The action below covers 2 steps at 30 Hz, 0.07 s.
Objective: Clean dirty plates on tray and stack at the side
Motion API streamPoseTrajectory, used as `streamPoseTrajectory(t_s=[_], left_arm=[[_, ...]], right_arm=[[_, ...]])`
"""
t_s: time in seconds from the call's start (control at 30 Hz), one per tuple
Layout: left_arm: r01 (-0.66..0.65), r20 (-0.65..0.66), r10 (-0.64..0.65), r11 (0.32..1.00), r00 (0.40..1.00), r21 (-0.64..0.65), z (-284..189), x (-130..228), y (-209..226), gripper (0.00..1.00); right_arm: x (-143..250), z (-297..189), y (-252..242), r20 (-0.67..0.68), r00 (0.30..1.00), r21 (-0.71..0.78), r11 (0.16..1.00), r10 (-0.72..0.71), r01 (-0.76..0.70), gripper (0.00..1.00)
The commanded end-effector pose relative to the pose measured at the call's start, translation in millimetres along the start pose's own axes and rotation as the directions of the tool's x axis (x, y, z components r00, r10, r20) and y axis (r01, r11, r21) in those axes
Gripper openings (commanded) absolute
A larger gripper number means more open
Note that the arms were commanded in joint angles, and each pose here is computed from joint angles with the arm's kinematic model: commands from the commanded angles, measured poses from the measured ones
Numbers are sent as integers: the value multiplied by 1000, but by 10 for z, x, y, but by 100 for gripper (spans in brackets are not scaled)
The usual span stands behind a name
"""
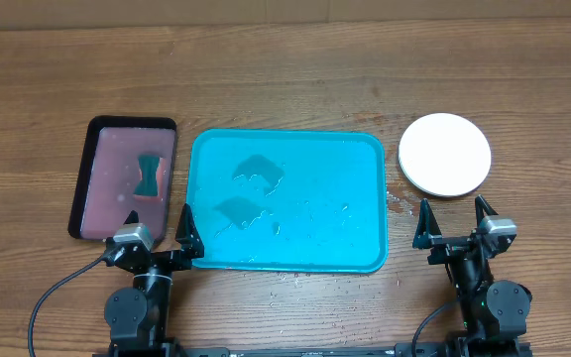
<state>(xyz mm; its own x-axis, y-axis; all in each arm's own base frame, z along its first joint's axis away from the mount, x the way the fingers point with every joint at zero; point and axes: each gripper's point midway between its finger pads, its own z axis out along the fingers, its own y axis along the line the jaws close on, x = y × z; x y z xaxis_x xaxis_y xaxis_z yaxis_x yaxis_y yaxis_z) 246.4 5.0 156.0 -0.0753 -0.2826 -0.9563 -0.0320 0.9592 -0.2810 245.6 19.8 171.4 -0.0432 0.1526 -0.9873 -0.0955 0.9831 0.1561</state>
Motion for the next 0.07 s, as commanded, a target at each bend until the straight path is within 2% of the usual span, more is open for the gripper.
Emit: streamPoseTrajectory(t_s=[0.0, 0.03], left_arm=[[12, 7, -12, 1000, 1000, -6, -3, -1, 9, 100], [12, 7, -12, 1000, 1000, -6, -3, -1, 9, 100]], right_arm=[[10, 0, -5, 7, 1000, -1, 1000, -4, 4, 100], [10, 0, -5, 7, 1000, -1, 1000, -4, 4, 100]])
